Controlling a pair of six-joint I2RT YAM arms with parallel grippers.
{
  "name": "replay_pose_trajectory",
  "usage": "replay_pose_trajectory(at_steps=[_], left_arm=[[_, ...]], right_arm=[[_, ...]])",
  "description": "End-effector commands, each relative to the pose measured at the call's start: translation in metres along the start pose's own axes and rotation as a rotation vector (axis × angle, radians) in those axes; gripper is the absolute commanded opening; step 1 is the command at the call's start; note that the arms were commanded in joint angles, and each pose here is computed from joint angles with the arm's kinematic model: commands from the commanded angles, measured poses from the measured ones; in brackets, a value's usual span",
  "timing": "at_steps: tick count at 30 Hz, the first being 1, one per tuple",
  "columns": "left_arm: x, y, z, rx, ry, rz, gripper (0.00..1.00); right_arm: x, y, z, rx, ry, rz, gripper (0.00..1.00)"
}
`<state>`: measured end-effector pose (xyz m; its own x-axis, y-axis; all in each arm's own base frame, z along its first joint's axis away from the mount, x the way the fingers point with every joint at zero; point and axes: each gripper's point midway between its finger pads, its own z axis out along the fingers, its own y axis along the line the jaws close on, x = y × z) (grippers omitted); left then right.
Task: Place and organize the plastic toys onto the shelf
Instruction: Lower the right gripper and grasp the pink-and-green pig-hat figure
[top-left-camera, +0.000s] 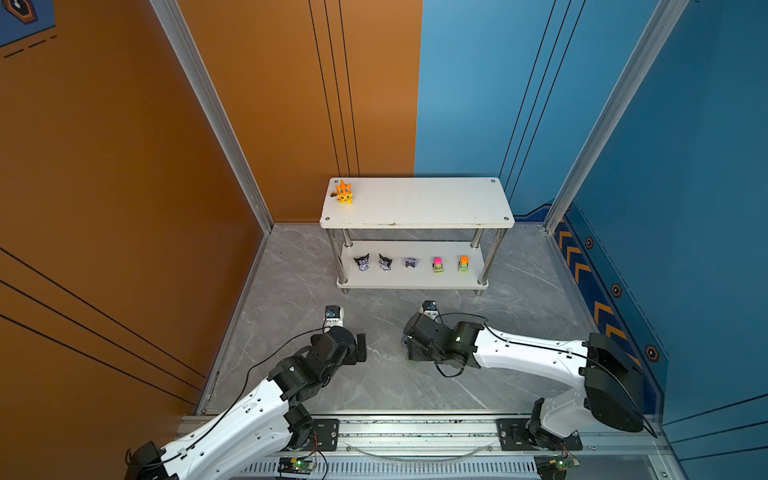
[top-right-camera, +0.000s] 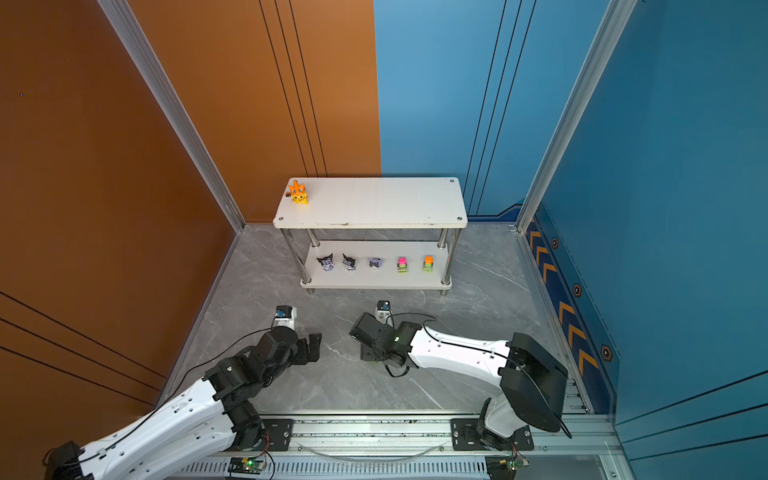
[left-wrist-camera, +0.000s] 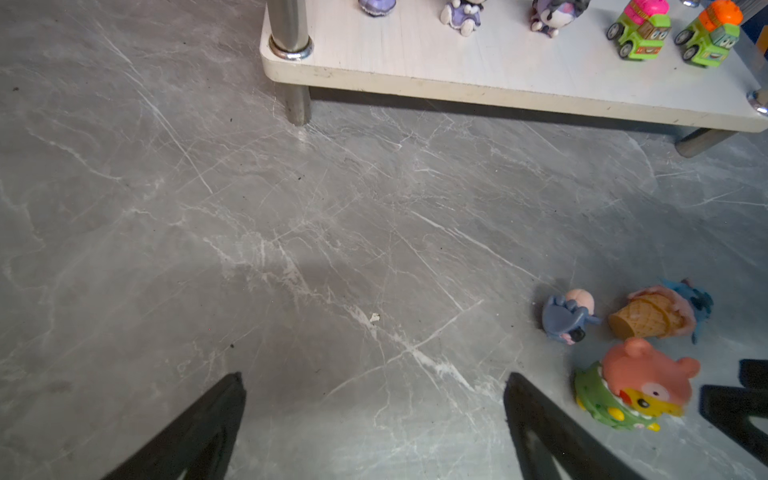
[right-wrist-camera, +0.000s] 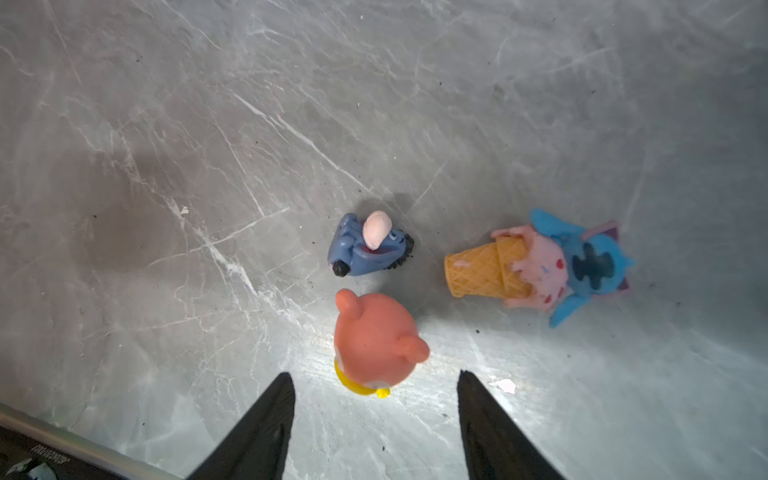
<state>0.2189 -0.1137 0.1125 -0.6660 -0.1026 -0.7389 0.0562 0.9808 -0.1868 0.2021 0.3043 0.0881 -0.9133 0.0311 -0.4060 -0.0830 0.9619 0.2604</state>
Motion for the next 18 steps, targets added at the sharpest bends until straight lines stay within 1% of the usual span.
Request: replay_pose_trajectory(at_steps=[1, 13, 18], left_arm=[[0.007, -0.001, 0.005, 0.021, 0.012, 0.015, 0.98], [0.004, -0.003, 0.013, 0.053, 0.009, 0.024, 0.98], [0.002, -0.005, 0.018, 0.061, 0.018, 0.026, 0.98]], right_arm=[[0.006, 0.002, 0.006, 0.061, 0.027, 0.019, 0.65], [0.006, -0.010, 0.030, 0.149, 0.025, 0.044, 0.62], [0.000, -0.009, 0.030, 0.155, 0.006, 0.048, 0.61]])
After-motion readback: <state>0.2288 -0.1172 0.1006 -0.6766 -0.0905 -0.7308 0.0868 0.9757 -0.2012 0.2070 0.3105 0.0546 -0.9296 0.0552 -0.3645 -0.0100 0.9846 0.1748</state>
